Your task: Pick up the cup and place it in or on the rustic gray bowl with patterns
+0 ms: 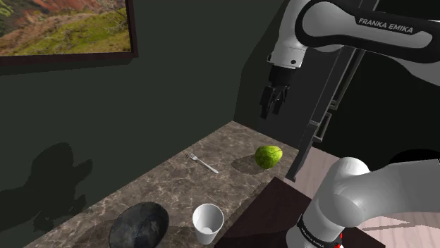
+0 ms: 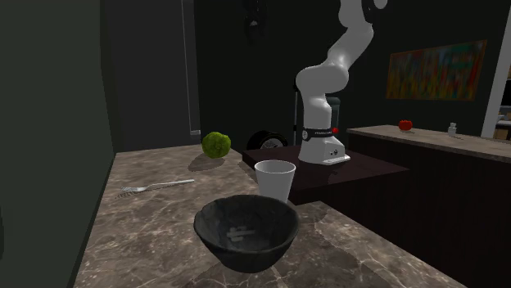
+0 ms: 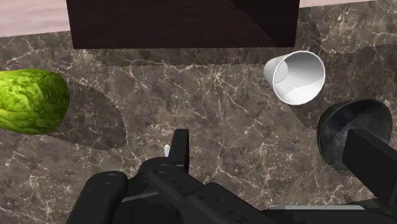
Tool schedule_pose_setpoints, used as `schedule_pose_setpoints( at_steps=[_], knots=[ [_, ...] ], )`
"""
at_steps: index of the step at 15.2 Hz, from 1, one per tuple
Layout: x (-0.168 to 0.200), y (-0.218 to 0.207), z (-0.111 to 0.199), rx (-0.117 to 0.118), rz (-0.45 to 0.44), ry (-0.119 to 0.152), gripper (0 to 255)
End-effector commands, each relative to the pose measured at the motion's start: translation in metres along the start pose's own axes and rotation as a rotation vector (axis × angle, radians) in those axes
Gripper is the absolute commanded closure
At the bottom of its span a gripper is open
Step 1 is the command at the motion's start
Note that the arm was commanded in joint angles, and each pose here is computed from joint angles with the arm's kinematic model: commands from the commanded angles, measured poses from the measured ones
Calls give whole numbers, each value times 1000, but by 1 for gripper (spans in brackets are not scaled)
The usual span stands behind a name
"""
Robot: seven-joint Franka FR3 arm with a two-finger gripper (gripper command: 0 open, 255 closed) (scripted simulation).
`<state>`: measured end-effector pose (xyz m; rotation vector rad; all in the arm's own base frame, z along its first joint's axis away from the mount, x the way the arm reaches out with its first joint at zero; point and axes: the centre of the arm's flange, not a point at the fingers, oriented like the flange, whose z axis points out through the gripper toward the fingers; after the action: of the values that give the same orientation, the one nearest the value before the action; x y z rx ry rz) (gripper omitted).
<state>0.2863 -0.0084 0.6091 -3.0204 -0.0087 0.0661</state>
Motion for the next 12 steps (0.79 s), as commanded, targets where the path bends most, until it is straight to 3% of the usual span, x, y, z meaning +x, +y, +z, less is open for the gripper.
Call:
schedule_pose_setpoints(
  at_steps=[1,12],
  knots=[
    [0,0,0,0,0,0,0],
    [18,-31,139,34,-34,13,0]
  ],
)
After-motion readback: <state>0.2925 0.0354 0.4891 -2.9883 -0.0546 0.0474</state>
